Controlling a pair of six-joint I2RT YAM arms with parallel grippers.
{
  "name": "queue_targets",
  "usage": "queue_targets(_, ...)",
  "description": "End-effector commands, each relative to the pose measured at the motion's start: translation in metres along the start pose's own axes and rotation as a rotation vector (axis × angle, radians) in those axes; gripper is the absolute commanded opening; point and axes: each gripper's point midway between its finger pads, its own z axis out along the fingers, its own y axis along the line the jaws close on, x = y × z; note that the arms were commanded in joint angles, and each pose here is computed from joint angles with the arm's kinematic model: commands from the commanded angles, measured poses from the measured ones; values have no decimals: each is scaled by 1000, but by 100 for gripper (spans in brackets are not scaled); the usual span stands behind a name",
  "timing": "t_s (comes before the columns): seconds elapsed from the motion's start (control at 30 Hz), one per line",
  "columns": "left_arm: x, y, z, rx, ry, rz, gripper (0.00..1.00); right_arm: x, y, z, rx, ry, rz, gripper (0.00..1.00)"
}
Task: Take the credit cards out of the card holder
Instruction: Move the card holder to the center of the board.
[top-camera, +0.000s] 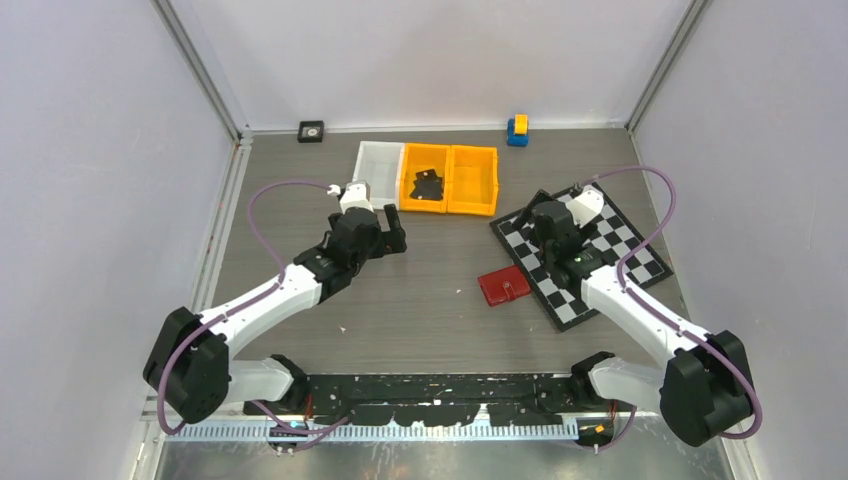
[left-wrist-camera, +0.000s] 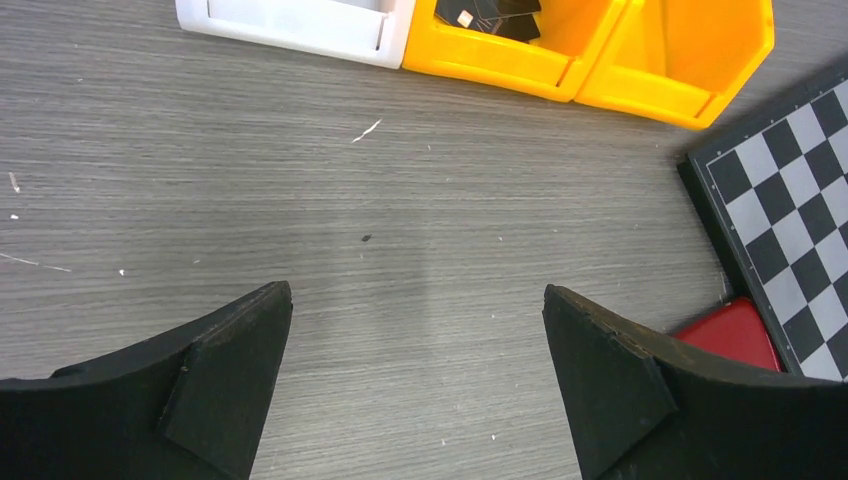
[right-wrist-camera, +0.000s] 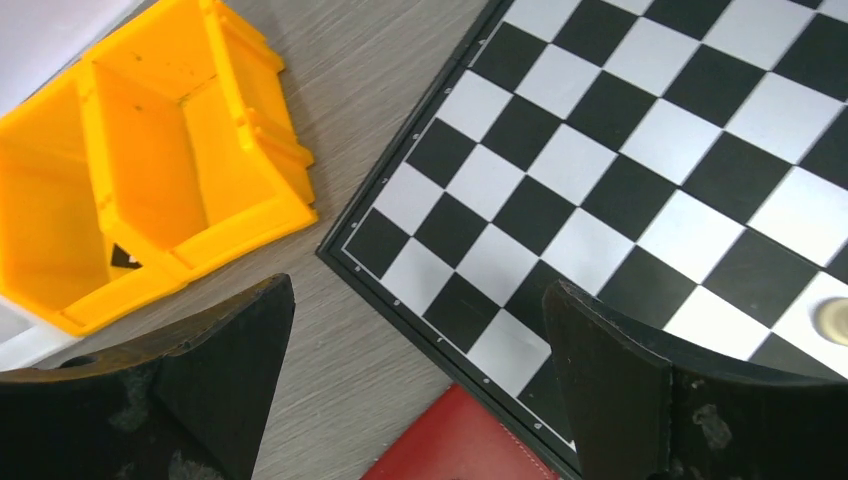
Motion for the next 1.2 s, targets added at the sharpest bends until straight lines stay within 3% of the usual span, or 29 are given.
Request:
queue_targets(0.0, -16, -4, 0, -27, -31, -37, 100, -17, -16, -4, 117, -46, 10, 100)
queue_targets(0.17, -16, -9, -4, 16, -36, -39, 100, -15, -18, 0, 141, -38, -7, 100)
queue_targets(0.3, -22, -19, -12, 108, -85, -50, 100, -2, -6, -5, 84, 68, -47, 100)
queue_targets(0.57, -15, -39, -12, 226, -68, -54, 100, 25, -44, -51, 351, 278, 116, 98)
queue_targets(0.7, -9, -50, -11, 287, -39, -38, 99, 64, -45, -56, 330, 383, 185, 96)
queue_targets(1.17, -10, -47, -11, 277, -56, -27, 98, 138, -31, -38, 363, 553, 275, 93)
